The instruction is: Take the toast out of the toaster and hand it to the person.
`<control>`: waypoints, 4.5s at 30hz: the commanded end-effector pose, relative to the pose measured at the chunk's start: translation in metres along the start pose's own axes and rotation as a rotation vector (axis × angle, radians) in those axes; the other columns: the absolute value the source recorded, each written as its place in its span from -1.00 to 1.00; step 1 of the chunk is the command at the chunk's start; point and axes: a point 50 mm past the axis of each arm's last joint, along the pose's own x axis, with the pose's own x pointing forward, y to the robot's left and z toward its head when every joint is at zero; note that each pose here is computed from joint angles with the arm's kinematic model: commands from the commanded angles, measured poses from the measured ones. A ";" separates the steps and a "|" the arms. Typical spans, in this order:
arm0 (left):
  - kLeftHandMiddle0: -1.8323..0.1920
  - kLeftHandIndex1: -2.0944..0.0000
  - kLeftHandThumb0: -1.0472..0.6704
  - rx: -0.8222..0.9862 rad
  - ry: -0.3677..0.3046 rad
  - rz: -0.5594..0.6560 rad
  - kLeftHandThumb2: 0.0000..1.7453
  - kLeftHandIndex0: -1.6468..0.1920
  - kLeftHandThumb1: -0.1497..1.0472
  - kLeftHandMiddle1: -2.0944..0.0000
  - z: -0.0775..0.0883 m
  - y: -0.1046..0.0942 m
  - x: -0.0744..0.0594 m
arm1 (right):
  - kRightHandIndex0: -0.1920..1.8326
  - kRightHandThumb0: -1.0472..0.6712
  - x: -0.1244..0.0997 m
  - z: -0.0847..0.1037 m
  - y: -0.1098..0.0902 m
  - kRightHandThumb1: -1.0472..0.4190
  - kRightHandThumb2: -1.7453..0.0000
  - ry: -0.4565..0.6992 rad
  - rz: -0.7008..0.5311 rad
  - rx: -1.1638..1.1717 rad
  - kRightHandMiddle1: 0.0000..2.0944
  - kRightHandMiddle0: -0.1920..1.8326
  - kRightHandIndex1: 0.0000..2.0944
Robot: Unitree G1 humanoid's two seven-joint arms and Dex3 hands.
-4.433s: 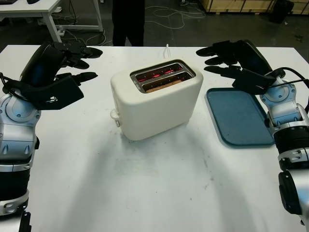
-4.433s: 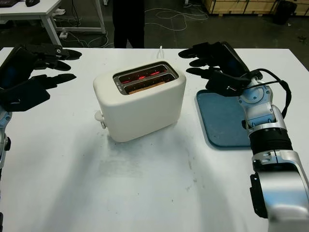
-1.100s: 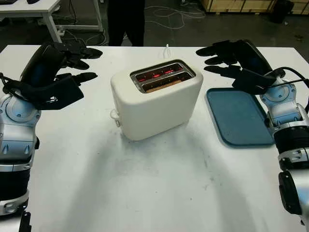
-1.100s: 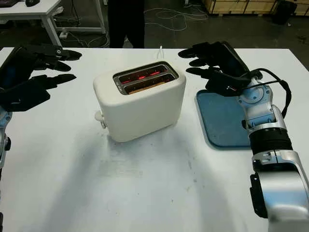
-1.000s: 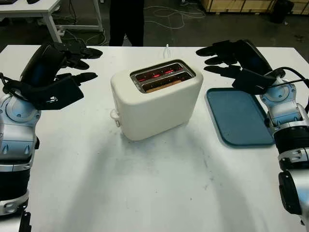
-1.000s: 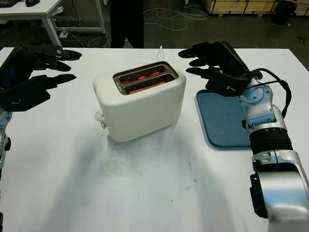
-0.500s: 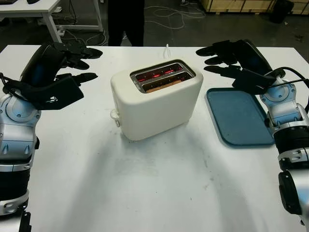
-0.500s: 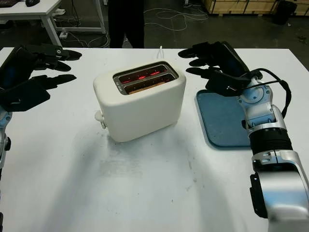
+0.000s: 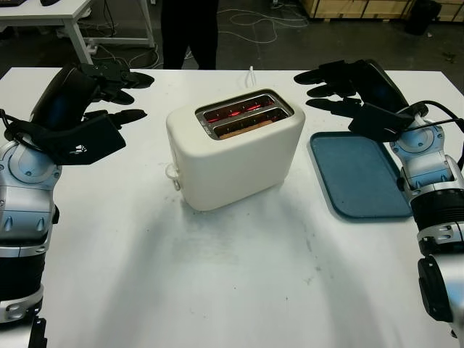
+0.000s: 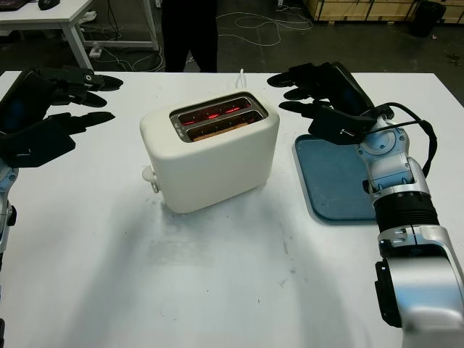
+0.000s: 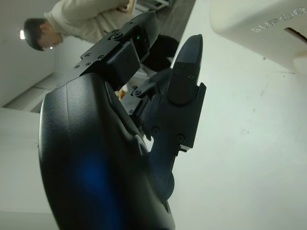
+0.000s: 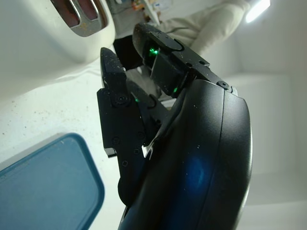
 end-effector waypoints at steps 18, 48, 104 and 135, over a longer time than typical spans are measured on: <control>0.05 0.99 -0.16 -0.002 -0.003 0.001 -1.00 -0.14 0.68 0.59 0.001 0.000 0.000 | 0.14 -0.11 0.002 0.001 0.000 -0.83 0.98 -0.004 -0.007 0.014 -1.00 0.06 -0.99; 0.05 1.00 -0.15 0.006 -0.003 0.000 -1.00 -0.14 0.68 0.59 0.003 0.001 -0.001 | 0.13 -0.08 0.000 0.002 -0.002 -0.83 0.98 -0.007 -0.004 0.009 -1.00 0.05 -1.00; 0.05 1.00 -0.19 -0.009 0.012 0.005 -1.00 -0.13 0.68 0.61 0.000 0.000 -0.002 | 0.12 -0.43 0.062 0.089 0.045 -0.48 1.00 -0.258 0.382 -0.226 -0.98 0.07 -0.91; 0.04 0.99 -0.17 -0.003 0.006 0.008 -1.00 -0.14 0.67 0.60 0.000 0.000 -0.002 | 0.05 -0.29 0.051 0.066 0.044 -0.56 0.99 -0.148 0.551 -0.698 -0.93 0.36 0.49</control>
